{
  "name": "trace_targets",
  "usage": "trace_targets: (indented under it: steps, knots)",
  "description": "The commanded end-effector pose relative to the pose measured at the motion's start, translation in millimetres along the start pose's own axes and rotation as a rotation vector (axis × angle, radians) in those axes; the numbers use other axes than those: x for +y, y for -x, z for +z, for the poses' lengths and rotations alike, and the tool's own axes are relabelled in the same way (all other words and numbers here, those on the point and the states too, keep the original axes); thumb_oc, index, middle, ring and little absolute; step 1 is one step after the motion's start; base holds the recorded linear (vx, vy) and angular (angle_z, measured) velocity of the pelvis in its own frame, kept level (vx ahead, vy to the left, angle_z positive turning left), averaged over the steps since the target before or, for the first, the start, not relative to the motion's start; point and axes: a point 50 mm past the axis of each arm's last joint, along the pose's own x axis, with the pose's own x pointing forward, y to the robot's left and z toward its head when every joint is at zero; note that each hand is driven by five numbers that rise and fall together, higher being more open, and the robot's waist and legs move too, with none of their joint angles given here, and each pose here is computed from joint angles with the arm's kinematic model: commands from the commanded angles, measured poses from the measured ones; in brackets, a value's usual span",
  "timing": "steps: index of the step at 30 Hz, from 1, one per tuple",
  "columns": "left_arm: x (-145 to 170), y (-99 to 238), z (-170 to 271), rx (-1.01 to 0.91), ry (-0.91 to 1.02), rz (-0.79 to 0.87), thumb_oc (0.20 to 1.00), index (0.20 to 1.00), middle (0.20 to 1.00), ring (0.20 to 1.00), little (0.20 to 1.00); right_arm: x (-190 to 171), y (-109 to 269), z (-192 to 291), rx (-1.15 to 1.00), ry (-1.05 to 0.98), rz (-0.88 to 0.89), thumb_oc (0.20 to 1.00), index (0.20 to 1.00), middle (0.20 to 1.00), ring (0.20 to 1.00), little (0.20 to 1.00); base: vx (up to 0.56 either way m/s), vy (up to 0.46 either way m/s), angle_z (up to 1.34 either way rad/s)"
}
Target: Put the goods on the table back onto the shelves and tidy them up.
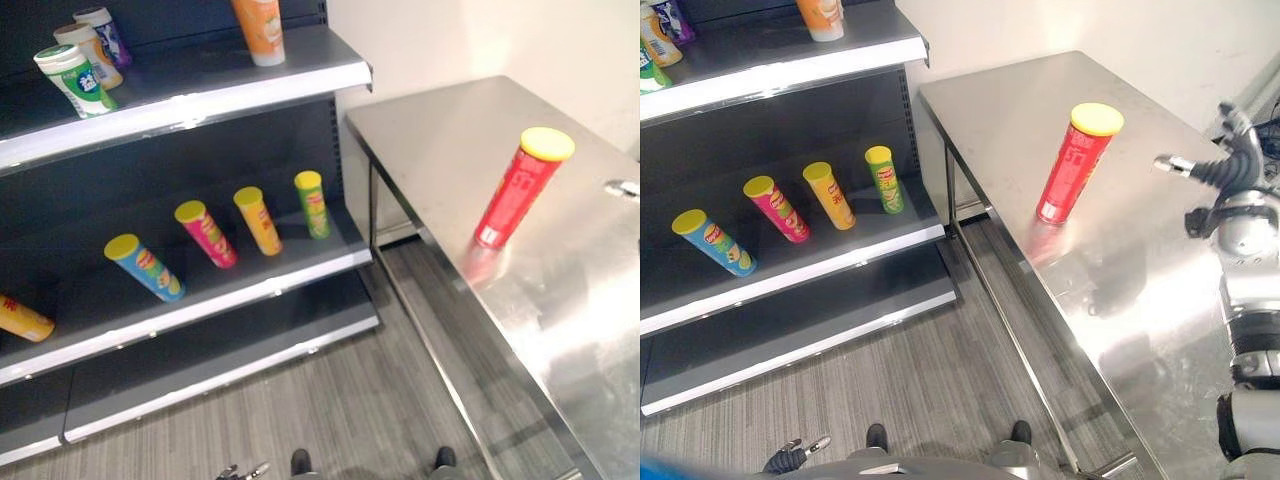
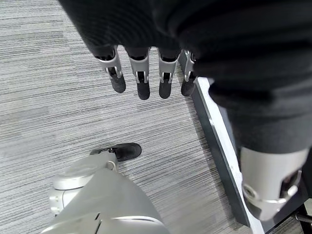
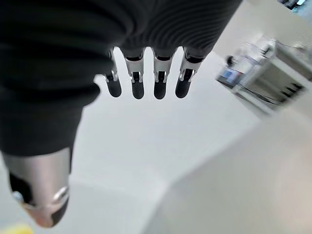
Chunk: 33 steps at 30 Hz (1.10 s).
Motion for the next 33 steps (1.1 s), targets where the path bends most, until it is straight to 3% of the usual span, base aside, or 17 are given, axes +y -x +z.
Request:
trace_targets:
  steps: [1, 7, 23, 33]
  knots:
    - [22, -4, 21, -0.052, 0.006, 0.061, 1.000, 1.000, 1.000, 1.000, 1.000, -10, -17, 35, -0.138, -0.062, -0.038, 1.000, 1.000, 1.000, 1.000, 1.000, -0.02, -0.011, 0.03]
    - [24, -5, 22, -0.055, 0.026, 0.069, 1.000, 1.000, 1.000, 1.000, 1.000, -5, -25, 56, -0.201, -0.060, 0.034, 1.000, 1.000, 1.000, 1.000, 1.000, -0.01, -0.005, 0.03]
    - [23, -6, 36, -0.114, -0.023, 0.071, 1.000, 1.000, 1.000, 1.000, 1.000, 27, -7, 32, -0.138, -0.045, 0.177, 1.000, 1.000, 1.000, 1.000, 1.000, 0.00, 0.000, 0.00]
    - [23, -7, 38, -0.093, 0.003, 0.038, 1.000, 1.000, 1.000, 1.000, 1.000, 23, -11, 39, -0.154, 0.006, 0.184, 1.000, 1.000, 1.000, 1.000, 1.000, 0.00, 0.000, 0.00]
